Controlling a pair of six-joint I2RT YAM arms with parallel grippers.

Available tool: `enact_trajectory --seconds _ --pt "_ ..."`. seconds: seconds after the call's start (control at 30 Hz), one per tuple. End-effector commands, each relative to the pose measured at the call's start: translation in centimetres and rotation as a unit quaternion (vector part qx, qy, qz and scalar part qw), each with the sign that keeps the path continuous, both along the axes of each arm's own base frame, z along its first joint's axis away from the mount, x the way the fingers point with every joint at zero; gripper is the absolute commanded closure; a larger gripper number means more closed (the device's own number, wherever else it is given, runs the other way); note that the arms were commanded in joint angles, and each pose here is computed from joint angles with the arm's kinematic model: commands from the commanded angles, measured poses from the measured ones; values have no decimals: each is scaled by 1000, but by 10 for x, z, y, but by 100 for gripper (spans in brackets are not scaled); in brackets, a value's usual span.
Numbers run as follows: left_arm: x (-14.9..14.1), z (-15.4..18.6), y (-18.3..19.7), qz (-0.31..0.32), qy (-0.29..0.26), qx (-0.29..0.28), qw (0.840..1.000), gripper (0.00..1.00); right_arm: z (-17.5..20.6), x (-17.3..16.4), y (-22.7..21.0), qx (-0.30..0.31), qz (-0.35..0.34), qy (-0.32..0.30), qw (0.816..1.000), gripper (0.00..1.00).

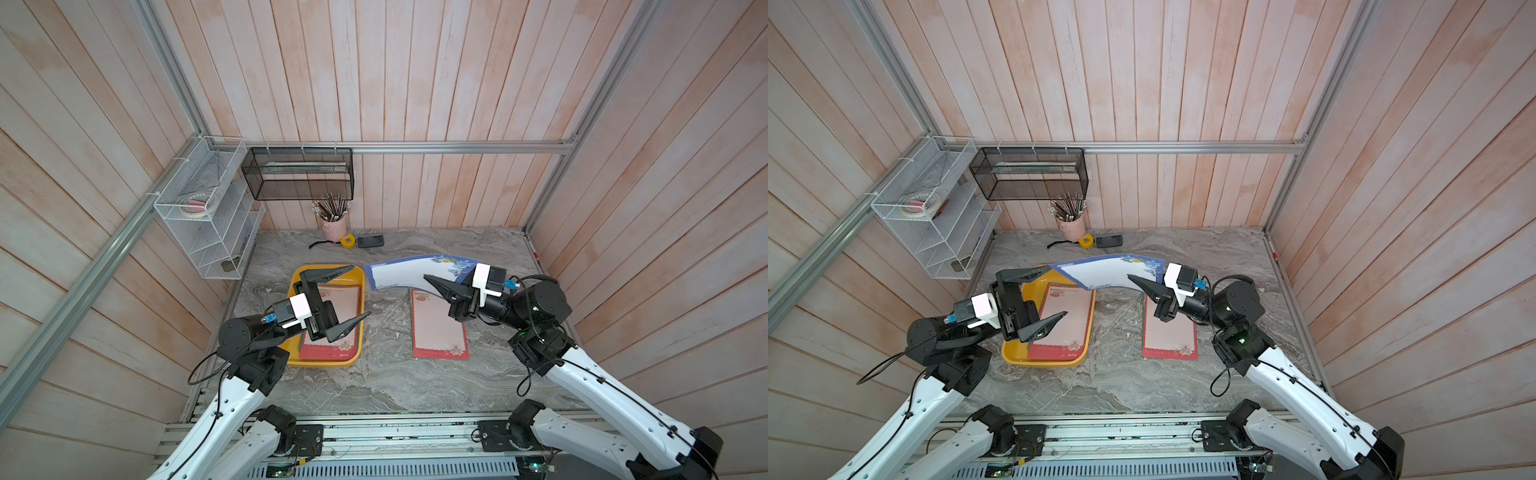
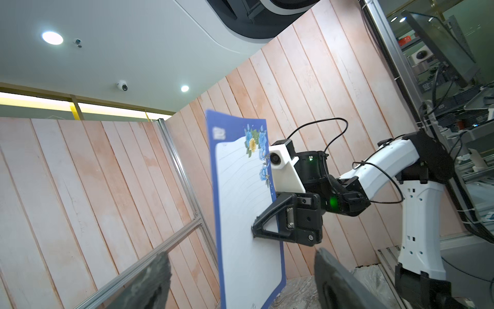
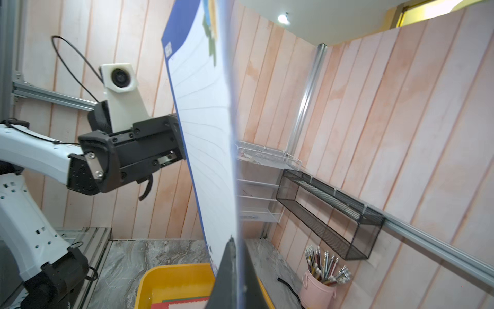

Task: Take out the stationery paper from the storage box
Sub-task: Place the stationery paper at the center of the board.

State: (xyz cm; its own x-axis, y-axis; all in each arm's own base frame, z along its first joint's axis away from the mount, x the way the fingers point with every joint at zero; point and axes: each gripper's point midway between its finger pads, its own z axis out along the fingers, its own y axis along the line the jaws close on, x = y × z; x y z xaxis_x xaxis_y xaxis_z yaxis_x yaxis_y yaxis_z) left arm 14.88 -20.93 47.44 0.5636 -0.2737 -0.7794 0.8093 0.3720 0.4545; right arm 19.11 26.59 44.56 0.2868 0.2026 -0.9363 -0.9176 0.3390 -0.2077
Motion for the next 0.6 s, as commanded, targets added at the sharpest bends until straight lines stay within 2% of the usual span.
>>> enact_trajectory --seconds 0.0,0.07,0.13,0.23,0.4,0.57 --pt "8 -6 0 19 4 2 1000 14 7 15 -20 20 -5 94 995 100" --pt "11 -7 -1 21 7 5 1000 14 0 35 -34 23 -33 150 988 100" --pt "12 -8 -2 22 8 7 1000 14 -11 59 -50 23 -67 219 973 100" --pt "14 -9 -2 23 13 8 1000 14 -35 86 -72 19 -97 318 943 100" --pt "19 -11 -4 25 20 12 999 13 -90 122 -102 29 -119 481 868 100" --pt "23 -14 -6 26 28 17 999 13 -156 136 -104 12 -125 597 792 100"
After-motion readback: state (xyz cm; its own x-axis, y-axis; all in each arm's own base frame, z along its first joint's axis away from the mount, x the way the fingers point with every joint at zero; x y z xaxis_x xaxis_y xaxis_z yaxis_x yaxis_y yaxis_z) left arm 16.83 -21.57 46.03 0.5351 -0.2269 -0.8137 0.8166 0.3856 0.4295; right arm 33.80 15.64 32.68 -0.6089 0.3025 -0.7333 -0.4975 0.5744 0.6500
